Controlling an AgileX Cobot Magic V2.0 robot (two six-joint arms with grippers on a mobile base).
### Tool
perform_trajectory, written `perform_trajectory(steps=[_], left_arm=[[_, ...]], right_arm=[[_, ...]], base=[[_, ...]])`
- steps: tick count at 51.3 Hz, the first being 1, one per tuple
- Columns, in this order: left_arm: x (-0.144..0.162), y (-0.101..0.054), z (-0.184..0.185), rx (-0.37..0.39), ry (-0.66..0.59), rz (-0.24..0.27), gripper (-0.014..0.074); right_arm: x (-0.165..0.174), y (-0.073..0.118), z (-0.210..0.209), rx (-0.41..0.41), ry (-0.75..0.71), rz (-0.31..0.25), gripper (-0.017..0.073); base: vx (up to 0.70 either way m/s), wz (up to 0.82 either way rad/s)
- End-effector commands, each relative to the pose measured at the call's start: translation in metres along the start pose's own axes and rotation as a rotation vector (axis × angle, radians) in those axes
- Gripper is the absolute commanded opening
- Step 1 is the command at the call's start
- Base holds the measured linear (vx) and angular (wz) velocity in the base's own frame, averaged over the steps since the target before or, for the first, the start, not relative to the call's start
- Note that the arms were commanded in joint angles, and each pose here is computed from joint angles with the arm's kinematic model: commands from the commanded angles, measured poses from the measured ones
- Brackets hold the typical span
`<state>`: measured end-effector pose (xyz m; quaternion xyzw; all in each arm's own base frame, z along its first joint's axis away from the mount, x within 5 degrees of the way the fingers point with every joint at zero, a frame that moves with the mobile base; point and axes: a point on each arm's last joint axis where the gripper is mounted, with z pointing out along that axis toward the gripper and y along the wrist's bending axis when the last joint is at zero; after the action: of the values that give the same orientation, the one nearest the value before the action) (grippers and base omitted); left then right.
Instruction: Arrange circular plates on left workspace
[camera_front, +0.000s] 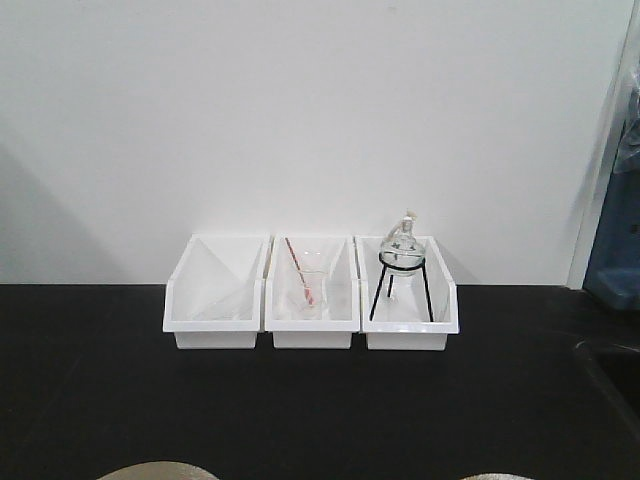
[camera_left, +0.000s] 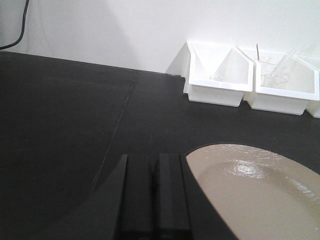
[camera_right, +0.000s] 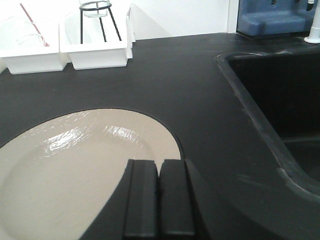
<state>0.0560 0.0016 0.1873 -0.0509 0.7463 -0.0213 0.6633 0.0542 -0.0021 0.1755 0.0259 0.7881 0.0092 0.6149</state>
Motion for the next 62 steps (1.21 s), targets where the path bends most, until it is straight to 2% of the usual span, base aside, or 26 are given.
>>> perform_trajectory(steps=[1, 11, 15, 19, 24, 28, 47, 55, 62], left_arm=[[-0.001, 0.000, 0.001, 0.006, -0.064, -0.009, 0.0000], [-0.001, 0.000, 0.001, 0.006, -0.064, -0.005, 0.0000], [-0.002, 0.000, 0.001, 0.001, -0.078, 0.057, 0.0000], [-0.002, 0.001, 0.001, -0.003, -0.080, 0.111, 0.0000], [-0.002, 0.001, 0.001, -0.003, -0.079, 0.110, 0.0000], [-0.002, 0.001, 0.001, -0.003, -0.079, 0.110, 0.0000], [-0.005, 0.000, 0.000, -0.002, -0.108, 0.105, 0.0000], [-0.005, 0.000, 0.000, -0.001, -0.115, 0.105, 0.0000], [-0.005, 0.000, 0.000, -0.001, -0.116, 0.104, 0.0000]], right_arm=[[-0.001, 0.000, 0.001, -0.003, -0.073, -0.017, -0.0003], [0.000, 0.000, 0.001, 0.002, -0.063, -0.032, -0.0003], [0.004, -0.001, 0.001, 0.014, -0.012, -0.065, -0.0003], [0.004, -0.001, 0.001, 0.015, -0.009, -0.073, -0.0003], [0.004, -0.001, 0.001, 0.015, -0.009, -0.077, -0.0003], [0.004, -0.002, 0.001, 0.019, -0.009, -0.108, -0.0003], [0.004, -0.002, 0.001, 0.018, -0.017, -0.118, -0.0003], [-0.003, -0.001, 0.001, 0.025, -0.083, -0.219, -0.0003], [-0.006, -0.001, 0.000, 0.019, -0.123, -0.221, -0.0003]], base=[[0.07, -0.01], [0.05, -0.01], [0.02, -0.01], [0.01, 0.00], [0.00, 0.00], [0.00, 0.00], [0.00, 0.00], [0.00, 0.00], [0.00, 0.00]])
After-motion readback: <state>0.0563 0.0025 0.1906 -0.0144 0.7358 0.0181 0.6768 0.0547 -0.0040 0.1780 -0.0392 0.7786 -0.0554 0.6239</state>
